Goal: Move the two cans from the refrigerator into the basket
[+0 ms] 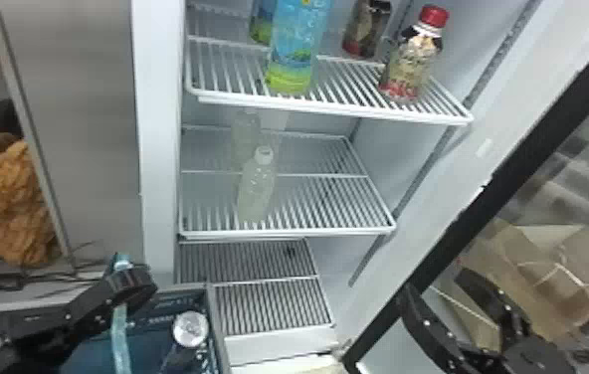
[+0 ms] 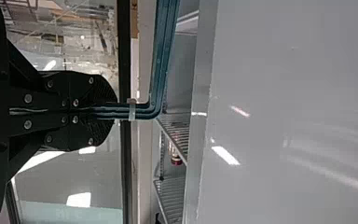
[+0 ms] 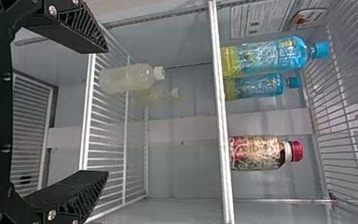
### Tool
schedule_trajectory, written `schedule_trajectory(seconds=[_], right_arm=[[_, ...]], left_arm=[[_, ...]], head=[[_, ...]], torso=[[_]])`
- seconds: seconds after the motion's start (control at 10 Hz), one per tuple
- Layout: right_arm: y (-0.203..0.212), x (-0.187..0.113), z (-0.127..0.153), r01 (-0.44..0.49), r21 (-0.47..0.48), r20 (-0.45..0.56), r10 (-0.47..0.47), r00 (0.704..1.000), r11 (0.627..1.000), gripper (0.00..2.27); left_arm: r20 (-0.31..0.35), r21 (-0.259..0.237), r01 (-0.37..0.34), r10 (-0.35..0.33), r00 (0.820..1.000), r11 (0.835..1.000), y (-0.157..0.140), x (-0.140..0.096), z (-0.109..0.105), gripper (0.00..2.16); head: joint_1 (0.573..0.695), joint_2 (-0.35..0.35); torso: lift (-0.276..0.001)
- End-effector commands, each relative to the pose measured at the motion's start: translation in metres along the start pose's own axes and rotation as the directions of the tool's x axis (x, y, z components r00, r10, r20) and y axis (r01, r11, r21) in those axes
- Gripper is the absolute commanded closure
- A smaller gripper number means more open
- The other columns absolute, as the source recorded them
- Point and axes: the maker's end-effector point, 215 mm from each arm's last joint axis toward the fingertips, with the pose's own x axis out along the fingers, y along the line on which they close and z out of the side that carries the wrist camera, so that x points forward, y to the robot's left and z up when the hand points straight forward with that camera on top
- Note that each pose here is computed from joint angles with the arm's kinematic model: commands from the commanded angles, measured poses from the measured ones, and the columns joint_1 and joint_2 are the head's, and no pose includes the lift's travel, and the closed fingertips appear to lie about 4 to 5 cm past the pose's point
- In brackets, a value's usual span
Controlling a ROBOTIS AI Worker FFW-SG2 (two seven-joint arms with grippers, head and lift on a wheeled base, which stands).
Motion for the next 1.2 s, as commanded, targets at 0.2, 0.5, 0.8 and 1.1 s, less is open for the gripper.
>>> schedule_trajectory(seconds=[0.2,0.5,0.8,1.1], right_arm=[[-0.0005,-0.0054,-0.0037,0.006,-0.002,-0.017,-0.006,1.0,1.0,0.12],[-0.001,-0.0056,-0.0047,0.007,0.001,-0.018,-0.007,1.0,1.0,0.12],[-0.0019,-0.0054,-0.0069,0.008,0.004,-0.019,-0.008,1.0,1.0,0.12],[-0.0034,-0.0033,-0.0053,0.009,0.007,-0.008,-0.009,1.0,1.0,0.12]], left_arm=[[0.012,0.019,0.01,-0.01,1.0,1.0,-0.008,-0.0048,-0.0009,1.2],[0.009,0.025,0.011,-0.012,1.0,1.0,-0.01,-0.0038,-0.0022,1.2],[0.006,0.025,0.014,-0.014,1.0,1.0,-0.0107,-0.0024,-0.0026,1.2],[0.003,0.029,0.01,-0.01,1.0,1.0,-0.0106,-0.0009,-0.002,1.2]], head=[[0.695,-0.35],[0.695,-0.35],[0.695,-0.35],[0.695,-0.35]], torso=[[-0.218],[-0.218],[-0.218],[-0.218]])
